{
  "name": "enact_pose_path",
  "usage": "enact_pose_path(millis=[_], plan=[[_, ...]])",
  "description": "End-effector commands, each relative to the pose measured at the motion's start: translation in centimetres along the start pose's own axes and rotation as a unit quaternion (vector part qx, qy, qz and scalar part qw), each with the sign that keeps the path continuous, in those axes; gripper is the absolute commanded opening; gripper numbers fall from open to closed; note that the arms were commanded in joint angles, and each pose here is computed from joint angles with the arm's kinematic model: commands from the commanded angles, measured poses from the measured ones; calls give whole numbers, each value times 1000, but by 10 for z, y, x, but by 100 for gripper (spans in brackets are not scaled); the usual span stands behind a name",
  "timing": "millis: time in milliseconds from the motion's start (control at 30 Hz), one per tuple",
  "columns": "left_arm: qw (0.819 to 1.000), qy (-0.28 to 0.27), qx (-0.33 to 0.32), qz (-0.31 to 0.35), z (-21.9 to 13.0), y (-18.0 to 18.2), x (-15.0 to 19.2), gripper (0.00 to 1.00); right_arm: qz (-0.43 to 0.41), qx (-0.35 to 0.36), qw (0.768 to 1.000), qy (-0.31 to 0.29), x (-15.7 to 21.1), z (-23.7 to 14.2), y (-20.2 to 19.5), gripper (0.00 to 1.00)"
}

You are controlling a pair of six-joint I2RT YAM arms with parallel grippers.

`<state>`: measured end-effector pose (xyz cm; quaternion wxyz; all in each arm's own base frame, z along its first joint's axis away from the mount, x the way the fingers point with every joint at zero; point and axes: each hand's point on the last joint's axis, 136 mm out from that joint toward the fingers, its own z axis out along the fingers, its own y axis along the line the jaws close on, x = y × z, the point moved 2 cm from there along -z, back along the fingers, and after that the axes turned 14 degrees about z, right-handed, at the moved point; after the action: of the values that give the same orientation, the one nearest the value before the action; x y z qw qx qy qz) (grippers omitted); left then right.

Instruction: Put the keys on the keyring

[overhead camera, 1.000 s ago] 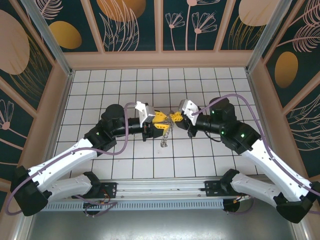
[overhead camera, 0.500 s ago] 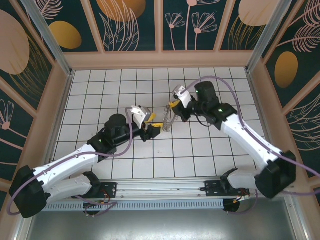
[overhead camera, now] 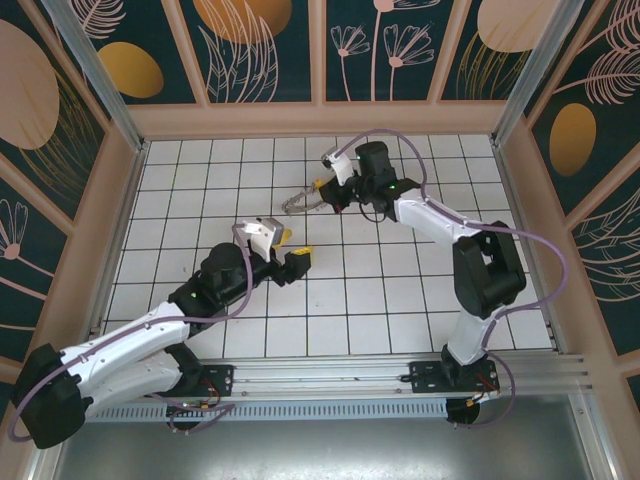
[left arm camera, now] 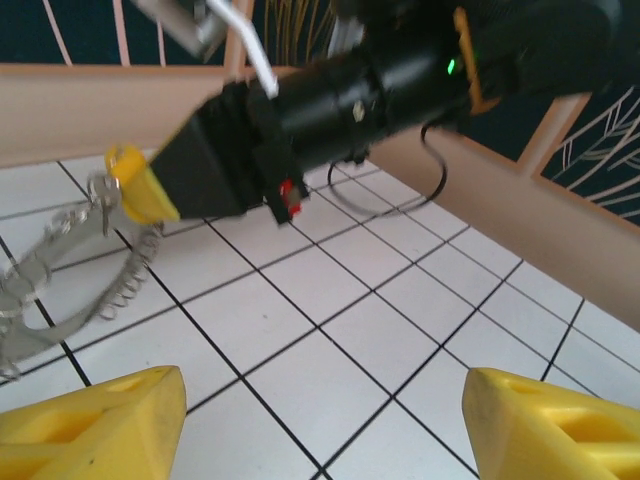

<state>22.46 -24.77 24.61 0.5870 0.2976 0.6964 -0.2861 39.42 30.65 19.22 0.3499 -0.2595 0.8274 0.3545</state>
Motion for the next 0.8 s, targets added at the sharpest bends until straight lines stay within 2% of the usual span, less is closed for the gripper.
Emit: enact_pose_path(millis=[0,267,400,567,767], plan=[[999,-30,-24,-6,-5,8,-17,74,22,-44,999,-20,3,2,12,0],[999,-33,8,-26,13,-1,-16,77,95,-38,994,22,93,-19,12,0],[998,-33,35,-39,25,-8,-15,84,127,-23,991,39,134,-35,11,0],[998,-24,39,-38,33,-9,-11,90,155,-14,986,52,167,-51,12,12],[999,-18,36,-37,34,-8,-12,92,172,31,983,50,187,-70,5,24]])
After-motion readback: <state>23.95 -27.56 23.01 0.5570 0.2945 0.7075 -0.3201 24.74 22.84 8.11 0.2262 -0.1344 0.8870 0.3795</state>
